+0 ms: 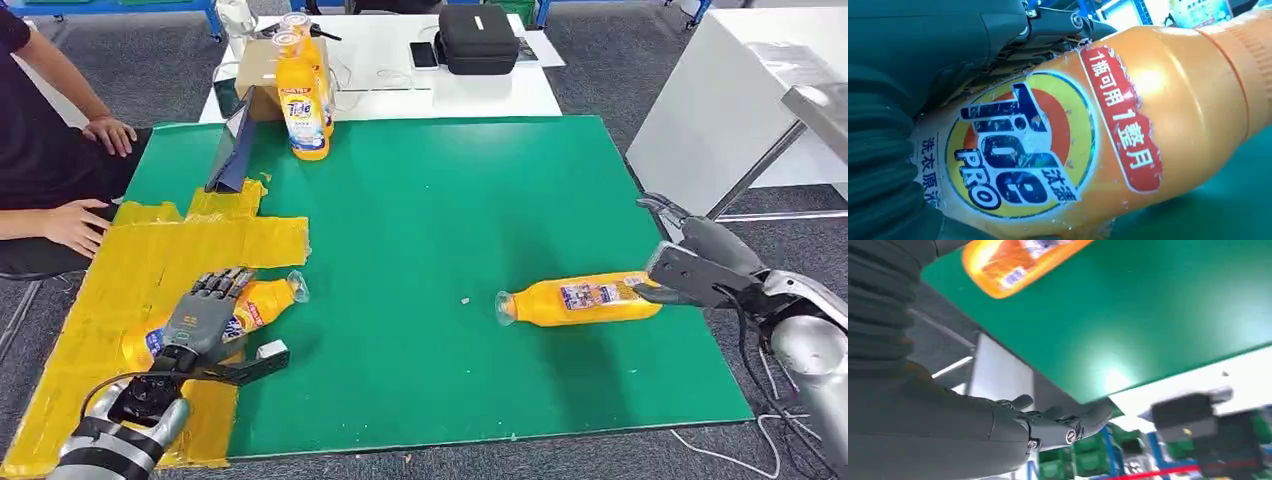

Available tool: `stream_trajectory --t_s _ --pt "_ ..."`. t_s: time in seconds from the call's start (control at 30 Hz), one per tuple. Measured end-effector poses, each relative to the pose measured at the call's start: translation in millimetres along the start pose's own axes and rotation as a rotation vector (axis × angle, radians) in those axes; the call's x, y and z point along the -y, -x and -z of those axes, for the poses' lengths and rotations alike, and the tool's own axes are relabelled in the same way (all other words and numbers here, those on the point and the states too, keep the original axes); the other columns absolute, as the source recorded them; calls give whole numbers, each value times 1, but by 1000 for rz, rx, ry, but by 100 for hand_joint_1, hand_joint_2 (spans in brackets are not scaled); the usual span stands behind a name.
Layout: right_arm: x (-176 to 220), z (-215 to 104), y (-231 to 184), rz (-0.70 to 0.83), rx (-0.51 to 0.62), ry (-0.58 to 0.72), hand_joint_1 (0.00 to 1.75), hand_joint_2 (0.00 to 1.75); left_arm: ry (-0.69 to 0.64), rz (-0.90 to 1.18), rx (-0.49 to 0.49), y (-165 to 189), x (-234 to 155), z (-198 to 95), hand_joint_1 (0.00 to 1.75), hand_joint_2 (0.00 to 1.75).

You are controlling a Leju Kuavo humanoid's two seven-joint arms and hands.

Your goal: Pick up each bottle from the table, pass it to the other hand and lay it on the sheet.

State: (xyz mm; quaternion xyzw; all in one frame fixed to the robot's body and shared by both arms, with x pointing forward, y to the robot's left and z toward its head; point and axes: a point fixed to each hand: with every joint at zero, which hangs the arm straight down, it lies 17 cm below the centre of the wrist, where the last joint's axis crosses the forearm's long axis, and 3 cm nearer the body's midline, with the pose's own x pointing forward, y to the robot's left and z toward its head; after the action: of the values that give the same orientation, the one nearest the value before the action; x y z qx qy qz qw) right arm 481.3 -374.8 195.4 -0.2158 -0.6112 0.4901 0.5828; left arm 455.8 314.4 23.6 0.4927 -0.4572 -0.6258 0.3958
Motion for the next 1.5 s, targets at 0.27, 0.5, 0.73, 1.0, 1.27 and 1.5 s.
stream_trajectory --t_s 0.27,0.5,0.73,1.0,1.27,1.5 --pt "30 -17 37 -51 -129 -171 0 175 -47 -137 51 3 -14 6 0 0" --pt "8 -56 83 -72 -253 -264 0 175 -259 -642 164 -24 -78 2 0 0" --pt "-31 -62 113 -145 -298 -336 0 175 -425 -1254 324 -32 -160 -8 0 0" --pt "-59 -51 130 -154 -326 -358 0 175 -527 -1415 379 -19 -194 -18 0 0" --pt "-74 1 137 -282 -334 -262 0 175 -584 -1443 410 -19 -212 -35 0 0" --pt "-122 33 125 -289 -327 -307 0 175 -597 -1454 422 -21 -218 -38 0 0"
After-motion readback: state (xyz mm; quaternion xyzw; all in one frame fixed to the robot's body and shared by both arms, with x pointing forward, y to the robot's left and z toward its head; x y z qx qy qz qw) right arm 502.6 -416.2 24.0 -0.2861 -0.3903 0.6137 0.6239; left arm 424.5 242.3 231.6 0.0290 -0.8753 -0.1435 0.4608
